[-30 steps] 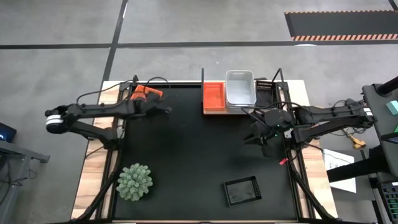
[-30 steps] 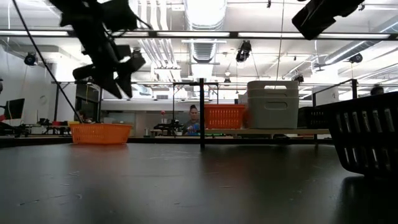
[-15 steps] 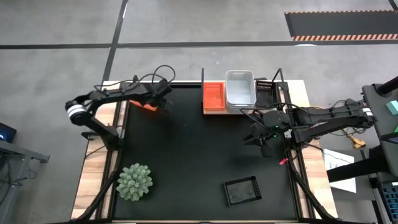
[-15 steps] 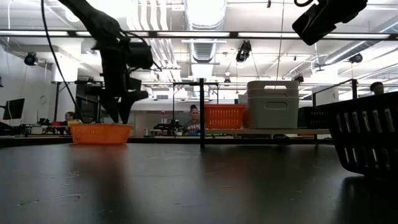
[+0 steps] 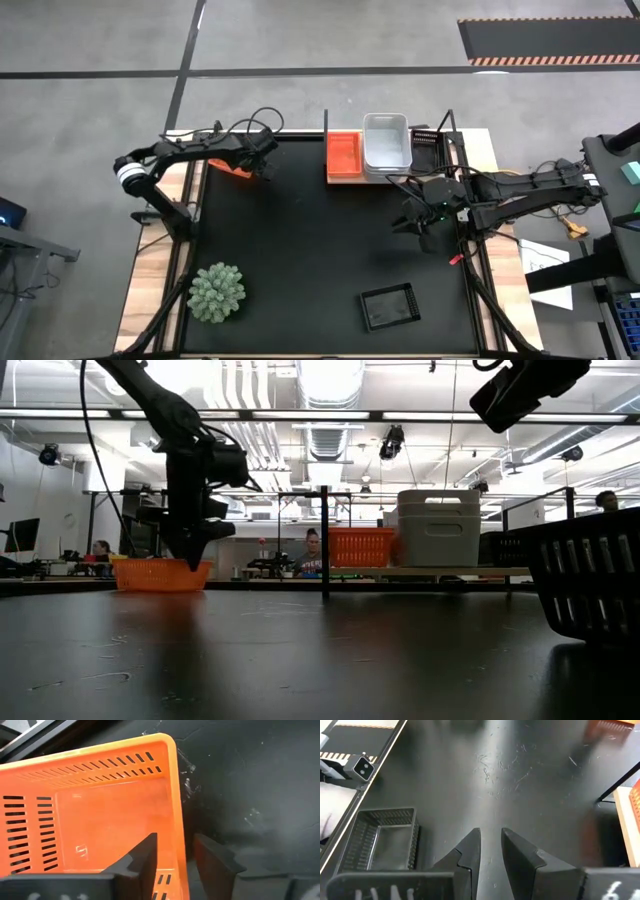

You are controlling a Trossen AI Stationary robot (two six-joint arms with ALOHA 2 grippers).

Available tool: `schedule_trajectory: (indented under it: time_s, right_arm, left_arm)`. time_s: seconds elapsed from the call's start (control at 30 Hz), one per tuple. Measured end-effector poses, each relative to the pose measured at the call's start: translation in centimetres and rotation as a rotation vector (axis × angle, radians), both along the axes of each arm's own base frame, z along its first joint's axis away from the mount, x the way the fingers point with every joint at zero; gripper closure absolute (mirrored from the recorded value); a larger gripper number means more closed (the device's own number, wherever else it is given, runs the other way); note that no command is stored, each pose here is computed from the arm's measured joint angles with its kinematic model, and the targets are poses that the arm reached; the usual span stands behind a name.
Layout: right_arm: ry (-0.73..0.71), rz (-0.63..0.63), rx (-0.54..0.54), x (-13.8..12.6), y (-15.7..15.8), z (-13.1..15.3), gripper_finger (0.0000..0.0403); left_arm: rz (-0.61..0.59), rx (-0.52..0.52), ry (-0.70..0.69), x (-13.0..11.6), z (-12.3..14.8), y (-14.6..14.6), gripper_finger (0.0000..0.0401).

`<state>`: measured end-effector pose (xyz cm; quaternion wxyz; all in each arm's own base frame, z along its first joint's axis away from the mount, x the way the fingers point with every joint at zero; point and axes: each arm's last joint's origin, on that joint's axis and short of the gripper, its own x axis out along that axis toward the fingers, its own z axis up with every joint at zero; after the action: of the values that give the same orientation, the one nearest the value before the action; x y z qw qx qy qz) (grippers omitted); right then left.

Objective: Stack baskets on shelf by color
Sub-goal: Stack the orange bin on top of the orange bin on the shelf

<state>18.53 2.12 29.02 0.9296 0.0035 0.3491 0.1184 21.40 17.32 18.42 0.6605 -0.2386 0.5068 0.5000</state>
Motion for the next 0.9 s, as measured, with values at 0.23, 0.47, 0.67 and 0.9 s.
schedule_trajectory:
  time_s: [0.23,0.47,0.67,0.9]
  right_arm:
    - [0.009,-0.002,0.0,0.0,0.0,-0.4,0.0335]
    - [0.044,-0.032,0.031,-0.1,0.0,-1.4,0.0335]
    - [0.077,-0.051,0.063,-0.2,0.2,-2.1,0.0335]
    - [0.041,-0.028,0.068,0.0,0.7,-1.8,0.0335]
  left_arm:
    - [-0.007,-0.001,0.001,0.1,0.0,-0.2,0.0382]
    - [-0.096,-0.001,-0.002,1.6,0.1,-2.1,0.0394]
    - [-0.231,-0.063,-0.072,4.5,0.7,-7.2,0.0398]
    - [-0.398,-0.124,-0.164,6.9,1.4,-15.0,0.0398]
